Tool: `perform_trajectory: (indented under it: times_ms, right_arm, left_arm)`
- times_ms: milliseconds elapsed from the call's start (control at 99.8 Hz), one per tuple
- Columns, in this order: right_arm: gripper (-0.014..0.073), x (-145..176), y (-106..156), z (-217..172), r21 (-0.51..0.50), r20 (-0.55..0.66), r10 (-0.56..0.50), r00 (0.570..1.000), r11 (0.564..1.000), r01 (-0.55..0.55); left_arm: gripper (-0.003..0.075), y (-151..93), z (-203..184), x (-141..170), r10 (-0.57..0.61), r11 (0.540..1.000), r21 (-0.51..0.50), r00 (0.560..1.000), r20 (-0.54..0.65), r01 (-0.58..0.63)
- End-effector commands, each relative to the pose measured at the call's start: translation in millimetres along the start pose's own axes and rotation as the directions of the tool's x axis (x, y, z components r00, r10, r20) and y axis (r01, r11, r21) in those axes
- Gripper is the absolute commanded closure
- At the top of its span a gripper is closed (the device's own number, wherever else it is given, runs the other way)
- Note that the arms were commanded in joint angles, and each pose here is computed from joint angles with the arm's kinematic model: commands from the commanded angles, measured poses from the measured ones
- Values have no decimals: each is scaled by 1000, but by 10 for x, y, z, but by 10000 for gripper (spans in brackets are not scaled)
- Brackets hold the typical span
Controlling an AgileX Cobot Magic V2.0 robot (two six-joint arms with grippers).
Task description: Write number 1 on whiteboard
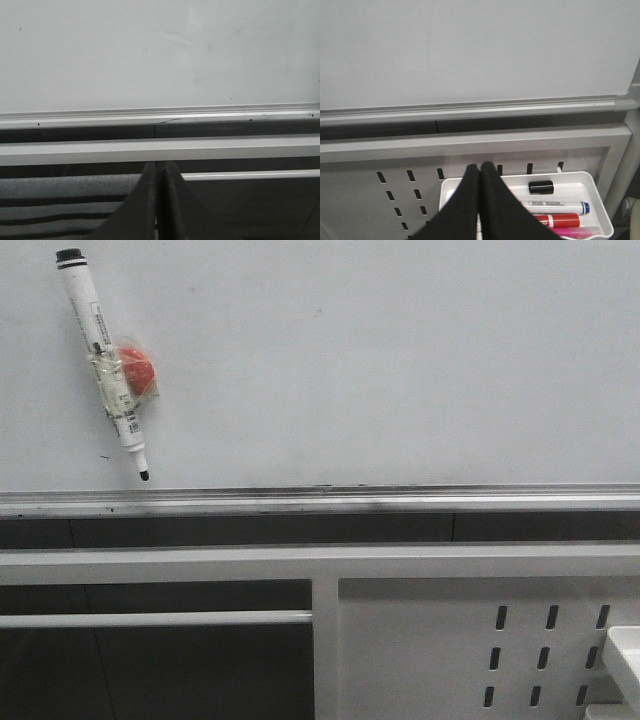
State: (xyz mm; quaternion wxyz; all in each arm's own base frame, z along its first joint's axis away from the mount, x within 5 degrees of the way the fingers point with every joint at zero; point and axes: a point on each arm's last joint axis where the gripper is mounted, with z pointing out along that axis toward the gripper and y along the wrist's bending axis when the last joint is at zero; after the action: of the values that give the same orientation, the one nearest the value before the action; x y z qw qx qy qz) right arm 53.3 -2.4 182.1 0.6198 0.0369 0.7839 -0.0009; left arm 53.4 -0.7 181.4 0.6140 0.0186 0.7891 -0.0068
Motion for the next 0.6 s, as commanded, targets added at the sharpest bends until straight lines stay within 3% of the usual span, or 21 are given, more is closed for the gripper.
perform_trajectory:
  times_ms: [0,200,301,421,591]
  right_arm:
    - [654,13,-8,1,9,32,-16,999,1000,16]
    - [654,13,-8,1,9,32,-16,999,1000,16]
    - [654,13,-8,1,9,32,-16,999,1000,16]
    - [654,13,-8,1,9,32,-16,999,1000,16]
    - [654,-10,-9,0,11,58,-23,998,1000,22]
  left_arm:
    - [740,-4,20,50,-2,1000,2,999,42,2]
    - [740,-3,19,34,6,1000,1,998,59,-6]
    - [740,-19,5,-80,-35,999,25,982,184,31]
    - [740,-31,-67,-301,-32,999,43,904,427,16]
    - [740,-39,-144,-434,-38,998,55,819,573,8]
